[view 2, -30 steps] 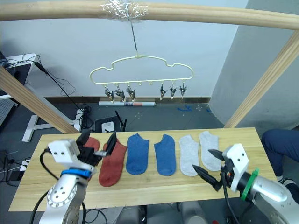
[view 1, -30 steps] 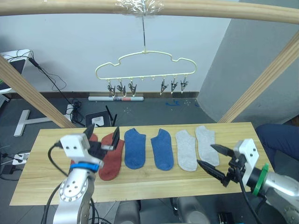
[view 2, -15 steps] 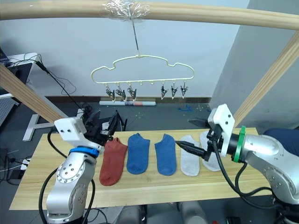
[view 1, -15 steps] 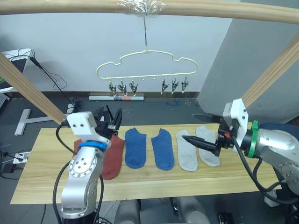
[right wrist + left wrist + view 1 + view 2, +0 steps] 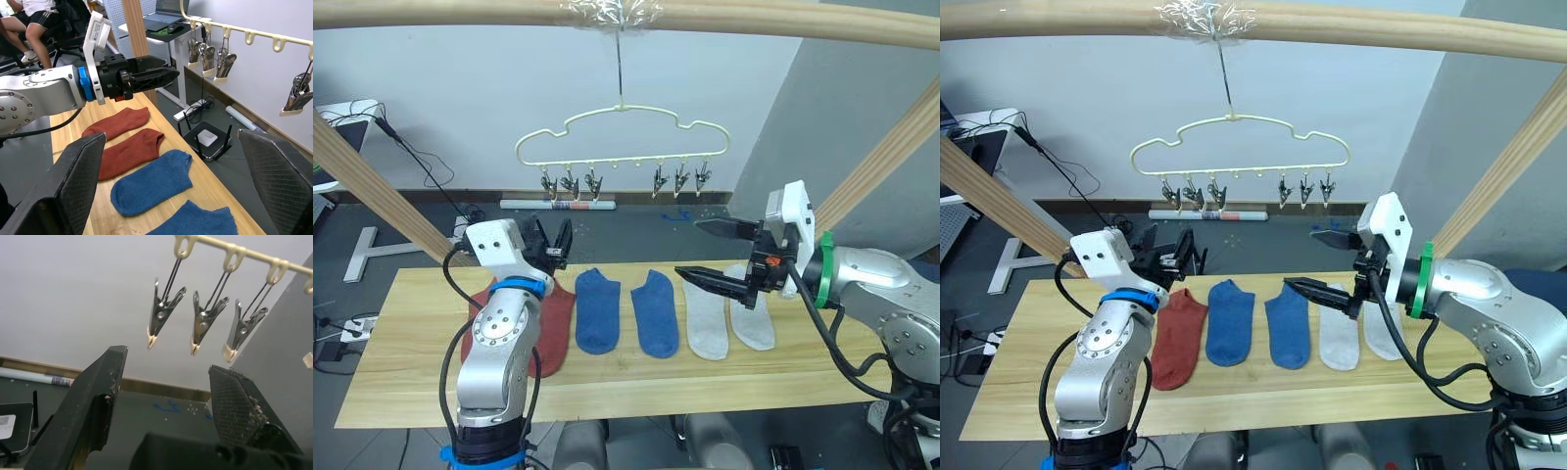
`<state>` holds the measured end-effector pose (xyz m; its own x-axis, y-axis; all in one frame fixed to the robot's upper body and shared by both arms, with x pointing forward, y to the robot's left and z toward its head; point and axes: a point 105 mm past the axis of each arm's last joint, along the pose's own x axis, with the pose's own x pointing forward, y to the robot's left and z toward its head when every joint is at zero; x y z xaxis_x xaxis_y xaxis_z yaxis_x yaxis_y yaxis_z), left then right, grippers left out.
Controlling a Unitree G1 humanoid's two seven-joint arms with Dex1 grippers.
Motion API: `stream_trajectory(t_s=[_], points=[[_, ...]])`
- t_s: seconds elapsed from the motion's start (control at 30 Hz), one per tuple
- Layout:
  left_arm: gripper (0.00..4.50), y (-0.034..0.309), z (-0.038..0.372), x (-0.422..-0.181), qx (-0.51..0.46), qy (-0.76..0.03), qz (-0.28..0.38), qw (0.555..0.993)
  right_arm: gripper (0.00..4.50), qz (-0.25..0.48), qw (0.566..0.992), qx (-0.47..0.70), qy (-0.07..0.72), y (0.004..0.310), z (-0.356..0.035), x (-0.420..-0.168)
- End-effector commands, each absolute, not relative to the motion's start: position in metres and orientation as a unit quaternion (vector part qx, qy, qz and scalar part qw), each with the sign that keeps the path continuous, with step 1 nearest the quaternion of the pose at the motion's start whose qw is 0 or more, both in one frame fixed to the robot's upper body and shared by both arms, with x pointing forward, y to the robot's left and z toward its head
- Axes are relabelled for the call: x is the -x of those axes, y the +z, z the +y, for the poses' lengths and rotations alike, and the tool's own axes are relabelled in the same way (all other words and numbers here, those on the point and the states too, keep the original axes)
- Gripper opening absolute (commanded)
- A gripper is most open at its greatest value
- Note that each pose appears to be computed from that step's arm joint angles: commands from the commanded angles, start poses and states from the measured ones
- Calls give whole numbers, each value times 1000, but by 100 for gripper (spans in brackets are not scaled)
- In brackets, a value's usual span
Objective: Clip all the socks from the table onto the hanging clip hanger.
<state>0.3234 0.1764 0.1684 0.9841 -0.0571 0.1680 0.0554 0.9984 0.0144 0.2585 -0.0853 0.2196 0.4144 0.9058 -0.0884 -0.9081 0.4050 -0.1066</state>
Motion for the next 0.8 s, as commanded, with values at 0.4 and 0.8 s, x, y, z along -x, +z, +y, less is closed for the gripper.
stream_trajectory(t_s=[0.4, 0.8], points=[[301, 187, 185, -337, -17, 1, -119, 993, 450, -11, 842, 70, 535, 225, -83, -249], [301, 193, 187, -352, -15, 3, -130, 991, 450, -8, 848, 67, 526, 224, -84, -247]])
